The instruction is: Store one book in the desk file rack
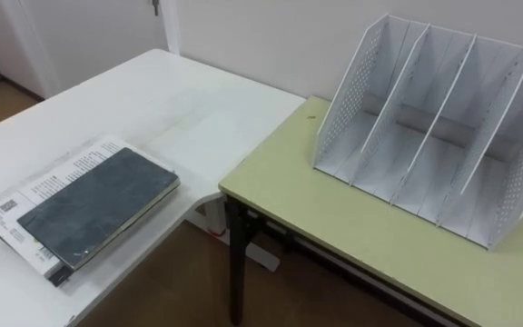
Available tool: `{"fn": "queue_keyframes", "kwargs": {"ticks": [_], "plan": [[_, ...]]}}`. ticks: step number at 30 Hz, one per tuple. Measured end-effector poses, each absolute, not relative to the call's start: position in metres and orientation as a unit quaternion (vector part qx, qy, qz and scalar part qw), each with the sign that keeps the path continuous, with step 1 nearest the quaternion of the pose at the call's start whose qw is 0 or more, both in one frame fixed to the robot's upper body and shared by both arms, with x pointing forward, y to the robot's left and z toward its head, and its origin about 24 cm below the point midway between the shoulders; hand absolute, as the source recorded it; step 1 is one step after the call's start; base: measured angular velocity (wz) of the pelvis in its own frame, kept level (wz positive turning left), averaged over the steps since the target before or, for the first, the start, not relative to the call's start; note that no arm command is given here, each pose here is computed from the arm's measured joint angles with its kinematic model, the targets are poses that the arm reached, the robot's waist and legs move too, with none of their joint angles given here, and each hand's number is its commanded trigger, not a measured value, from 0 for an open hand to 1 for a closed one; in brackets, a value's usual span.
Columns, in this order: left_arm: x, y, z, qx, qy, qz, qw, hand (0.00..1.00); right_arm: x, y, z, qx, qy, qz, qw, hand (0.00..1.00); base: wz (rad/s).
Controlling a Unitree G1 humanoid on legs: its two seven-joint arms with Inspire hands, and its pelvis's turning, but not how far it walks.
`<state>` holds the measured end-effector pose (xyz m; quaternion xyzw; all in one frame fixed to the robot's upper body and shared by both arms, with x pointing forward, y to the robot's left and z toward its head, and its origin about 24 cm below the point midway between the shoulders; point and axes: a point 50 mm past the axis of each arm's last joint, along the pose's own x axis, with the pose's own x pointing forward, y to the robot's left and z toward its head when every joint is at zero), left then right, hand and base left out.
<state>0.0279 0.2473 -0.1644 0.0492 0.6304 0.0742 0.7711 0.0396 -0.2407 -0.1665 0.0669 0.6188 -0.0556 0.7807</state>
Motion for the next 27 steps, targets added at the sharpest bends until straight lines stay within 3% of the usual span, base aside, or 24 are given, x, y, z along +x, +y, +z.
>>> {"fn": "queue_keyframes", "kwargs": {"ticks": [7,16,27], "plan": [[0.037,0.247,-0.164,0.126,0.629,0.029,0.767,0.00,0.042,-0.241,-0.166,0.060,0.616,-0.049,0.784,0.00,0.00],[0.086,0.232,-0.154,0.288,0.548,-0.078,0.782,0.00,0.054,-0.238,-0.165,0.033,0.606,-0.022,0.794,0.00,-0.01],[0.157,0.168,-0.121,0.418,0.355,-0.234,0.803,0.00,0.078,-0.232,-0.163,-0.003,0.583,0.021,0.812,0.00,0.01]]}}
